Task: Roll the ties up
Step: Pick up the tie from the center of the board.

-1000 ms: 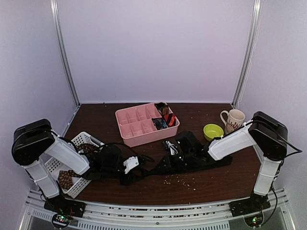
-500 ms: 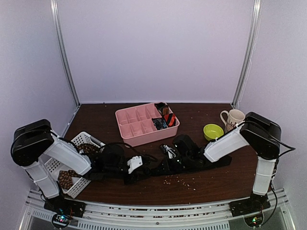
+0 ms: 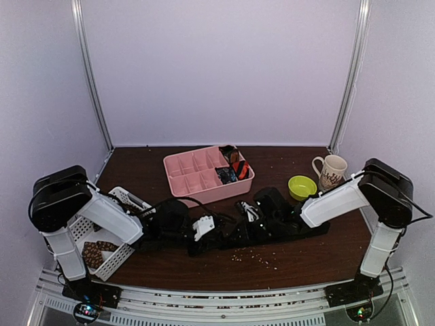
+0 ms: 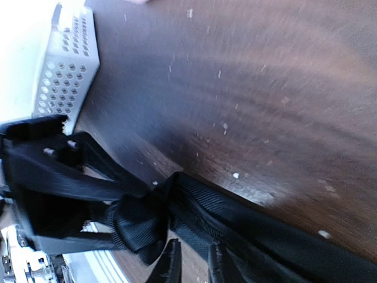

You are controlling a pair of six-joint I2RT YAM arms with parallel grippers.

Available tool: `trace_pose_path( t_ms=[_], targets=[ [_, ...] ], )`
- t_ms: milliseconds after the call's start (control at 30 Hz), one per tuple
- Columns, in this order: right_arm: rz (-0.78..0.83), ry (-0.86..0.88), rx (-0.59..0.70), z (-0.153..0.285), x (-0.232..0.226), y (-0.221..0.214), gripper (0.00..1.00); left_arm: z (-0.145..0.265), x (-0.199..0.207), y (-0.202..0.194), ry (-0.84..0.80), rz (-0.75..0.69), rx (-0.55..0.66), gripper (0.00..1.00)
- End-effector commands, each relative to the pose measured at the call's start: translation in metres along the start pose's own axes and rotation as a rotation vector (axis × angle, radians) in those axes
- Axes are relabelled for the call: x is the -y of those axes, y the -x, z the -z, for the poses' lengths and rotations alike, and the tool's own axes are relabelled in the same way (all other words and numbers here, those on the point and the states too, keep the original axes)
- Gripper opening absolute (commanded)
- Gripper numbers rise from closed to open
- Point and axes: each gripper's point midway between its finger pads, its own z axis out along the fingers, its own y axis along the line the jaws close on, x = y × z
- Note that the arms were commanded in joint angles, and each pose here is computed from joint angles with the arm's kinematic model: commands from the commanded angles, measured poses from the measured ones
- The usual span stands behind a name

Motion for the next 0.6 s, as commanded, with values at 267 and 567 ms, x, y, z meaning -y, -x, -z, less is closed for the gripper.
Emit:
trace_pose_path(
  t_ms=[267,567],
  targets=[
    [0.002,0.099,0.061,0.025,-0.030,0.017,0.37,-0.009,-0.003,0.001,-0.002,0.002,-0.021,0.31],
    [0.005,0.063,0.012,0.006,-0.022,0.009,0.35,-0.021,-0.002,-0.008,-0.024,0.011,-0.080,0.32]
  ],
)
